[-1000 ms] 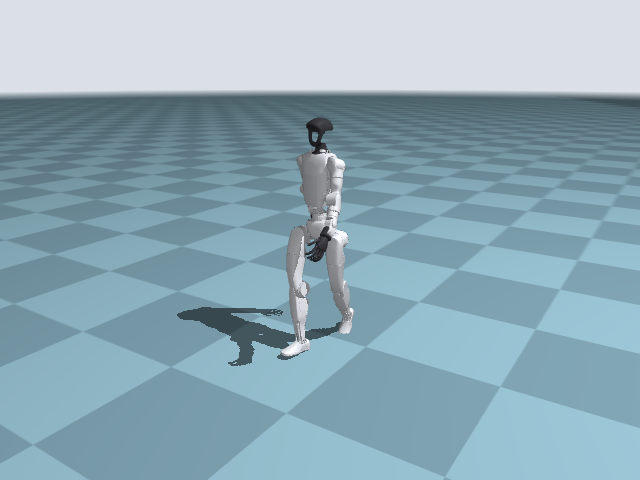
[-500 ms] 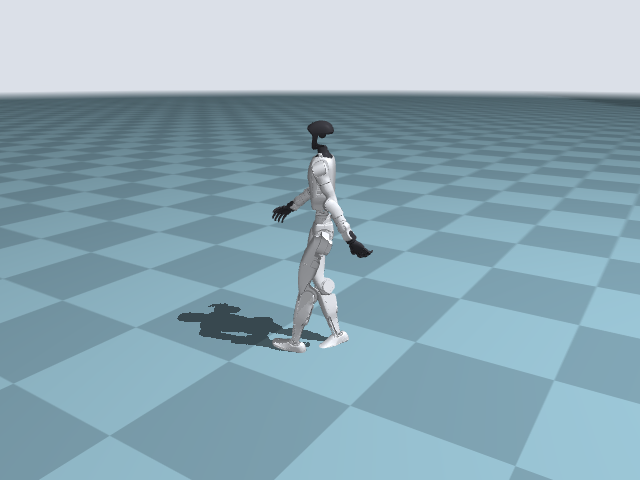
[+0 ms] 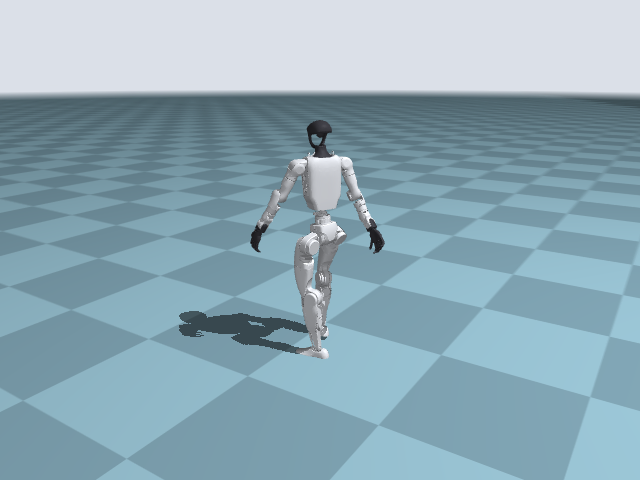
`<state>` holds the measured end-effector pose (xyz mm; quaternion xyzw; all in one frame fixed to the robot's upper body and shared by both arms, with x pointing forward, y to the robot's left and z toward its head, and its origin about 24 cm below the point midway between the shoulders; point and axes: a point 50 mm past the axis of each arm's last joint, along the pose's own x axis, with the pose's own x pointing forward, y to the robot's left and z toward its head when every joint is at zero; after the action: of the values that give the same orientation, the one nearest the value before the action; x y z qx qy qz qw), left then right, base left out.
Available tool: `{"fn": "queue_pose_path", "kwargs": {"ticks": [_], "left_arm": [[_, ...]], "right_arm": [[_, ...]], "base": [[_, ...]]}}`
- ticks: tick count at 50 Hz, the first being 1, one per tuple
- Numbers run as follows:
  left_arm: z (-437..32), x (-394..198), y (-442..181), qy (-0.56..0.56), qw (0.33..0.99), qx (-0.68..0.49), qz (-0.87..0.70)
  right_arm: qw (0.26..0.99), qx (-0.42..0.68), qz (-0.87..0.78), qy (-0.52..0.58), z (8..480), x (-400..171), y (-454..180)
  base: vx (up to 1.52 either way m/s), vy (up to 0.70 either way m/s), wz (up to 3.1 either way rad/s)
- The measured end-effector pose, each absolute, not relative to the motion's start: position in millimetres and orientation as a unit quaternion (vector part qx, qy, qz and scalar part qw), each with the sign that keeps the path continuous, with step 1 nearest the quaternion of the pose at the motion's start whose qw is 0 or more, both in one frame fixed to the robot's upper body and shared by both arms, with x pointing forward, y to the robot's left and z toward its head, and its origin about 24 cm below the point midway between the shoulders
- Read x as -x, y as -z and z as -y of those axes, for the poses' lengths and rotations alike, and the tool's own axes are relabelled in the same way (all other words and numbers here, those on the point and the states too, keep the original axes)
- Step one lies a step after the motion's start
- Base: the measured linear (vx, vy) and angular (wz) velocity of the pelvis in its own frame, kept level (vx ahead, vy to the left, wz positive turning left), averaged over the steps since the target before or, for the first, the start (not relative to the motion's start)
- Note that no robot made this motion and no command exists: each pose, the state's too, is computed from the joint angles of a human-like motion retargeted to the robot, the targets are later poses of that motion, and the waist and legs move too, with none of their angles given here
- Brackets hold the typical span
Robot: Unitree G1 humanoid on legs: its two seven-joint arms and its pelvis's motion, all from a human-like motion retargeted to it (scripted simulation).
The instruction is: Walk run
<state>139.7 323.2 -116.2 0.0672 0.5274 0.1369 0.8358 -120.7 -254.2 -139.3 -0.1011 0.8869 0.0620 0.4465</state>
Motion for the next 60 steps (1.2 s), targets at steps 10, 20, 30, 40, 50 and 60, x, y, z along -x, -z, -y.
{"fn": "queue_pose_path", "kwargs": {"ticks": [10, 20, 30, 40, 50, 60], "left_arm": [[-295.5, -153.2, 122.6, -0.099, 0.872, -0.022, -0.478], [-214.2, -19.8, 173.2, -0.016, 0.794, 0.011, -0.608], [-142.4, 106.0, 167.1, 0.074, 0.667, 0.025, -0.741], [-179.2, 52.0, 170.5, 0.006, 0.774, -0.073, -0.629], [-200.3, -152.3, 130.3, -0.063, 0.942, 0.033, -0.327], [-172.1, -260.0, 8.0, 0.067, 0.989, 0.128, 0.002]], "right_arm": [[0.505, -0.160, -0.848, 0.016, 196.4, 134.8, 146.8], [0.651, 0.035, -0.758, -0.015, 204.7, 27.1, 174.7], [0.803, 0.375, -0.462, 0.032, 254.3, -174.6, 123.5], [0.901, 0.213, -0.347, 0.149, 240.1, -166.1, 111.1], [0.861, 0.038, -0.470, 0.191, 224.6, -44.0, 154.7], [0.894, 0.087, -0.413, 0.150, 266.4, 0.6, 114.2]], "base": [[0.44, -0.34, -1.63], [0.57, -0.48, -2.11], [0.59, -0.08, -2.48], [0.99, -0.05, -0.72], [1.00, -0.14, -0.06], [1.12, -0.27, 0.67]]}}
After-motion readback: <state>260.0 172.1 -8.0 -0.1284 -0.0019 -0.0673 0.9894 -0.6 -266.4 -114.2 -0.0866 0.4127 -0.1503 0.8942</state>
